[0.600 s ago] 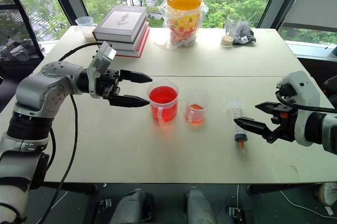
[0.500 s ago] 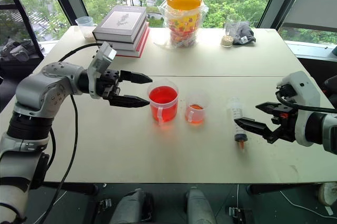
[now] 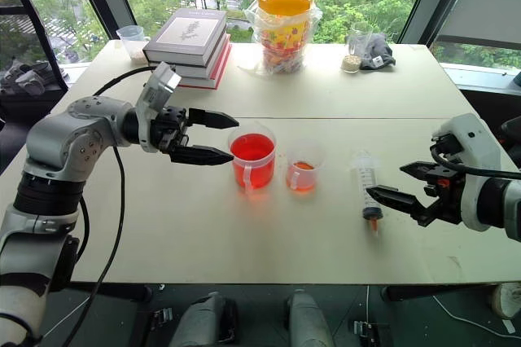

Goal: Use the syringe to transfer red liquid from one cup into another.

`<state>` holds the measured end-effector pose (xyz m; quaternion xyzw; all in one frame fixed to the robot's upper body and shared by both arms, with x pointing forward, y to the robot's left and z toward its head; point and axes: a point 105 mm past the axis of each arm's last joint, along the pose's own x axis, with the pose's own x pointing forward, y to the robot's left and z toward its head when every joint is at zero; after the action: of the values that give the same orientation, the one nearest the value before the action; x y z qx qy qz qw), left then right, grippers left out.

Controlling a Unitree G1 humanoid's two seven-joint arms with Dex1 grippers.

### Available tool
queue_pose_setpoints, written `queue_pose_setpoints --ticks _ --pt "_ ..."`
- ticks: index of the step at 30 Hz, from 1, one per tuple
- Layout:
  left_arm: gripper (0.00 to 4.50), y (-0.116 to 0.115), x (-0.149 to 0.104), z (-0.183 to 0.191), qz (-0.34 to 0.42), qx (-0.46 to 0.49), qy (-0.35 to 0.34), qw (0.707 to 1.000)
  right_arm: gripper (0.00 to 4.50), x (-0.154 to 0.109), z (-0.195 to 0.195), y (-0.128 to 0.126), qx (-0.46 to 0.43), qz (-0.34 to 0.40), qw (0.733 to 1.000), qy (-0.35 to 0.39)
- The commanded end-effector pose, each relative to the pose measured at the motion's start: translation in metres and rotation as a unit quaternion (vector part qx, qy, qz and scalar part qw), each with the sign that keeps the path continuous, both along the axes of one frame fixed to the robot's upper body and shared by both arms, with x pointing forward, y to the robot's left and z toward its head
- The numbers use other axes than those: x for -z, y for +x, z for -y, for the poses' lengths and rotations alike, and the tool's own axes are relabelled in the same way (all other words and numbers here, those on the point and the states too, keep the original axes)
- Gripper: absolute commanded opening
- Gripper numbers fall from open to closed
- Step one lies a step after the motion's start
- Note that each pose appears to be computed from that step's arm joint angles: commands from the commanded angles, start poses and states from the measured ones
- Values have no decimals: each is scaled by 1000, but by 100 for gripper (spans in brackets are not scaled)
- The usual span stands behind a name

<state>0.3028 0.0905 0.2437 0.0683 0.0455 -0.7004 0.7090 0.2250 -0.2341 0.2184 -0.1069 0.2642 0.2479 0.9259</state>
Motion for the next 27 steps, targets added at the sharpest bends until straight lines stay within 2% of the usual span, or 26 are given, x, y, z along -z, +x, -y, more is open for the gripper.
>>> queue_pose_setpoints --ticks 1,17,22,27 --pt "450 -1 -14 1 34 5 -9 999 442 -8 6 2 10 21 1000 -4" --pt "450 3 -10 5 43 14 -7 999 442 -9 12 9 13 2 1000 -18" --pt "450 3 -10 7 47 26 0 999 442 -2 17 24 32 -50 998 -24" --pt "450 4 -10 11 53 31 -2 998 442 12 28 53 100 -115 988 9"
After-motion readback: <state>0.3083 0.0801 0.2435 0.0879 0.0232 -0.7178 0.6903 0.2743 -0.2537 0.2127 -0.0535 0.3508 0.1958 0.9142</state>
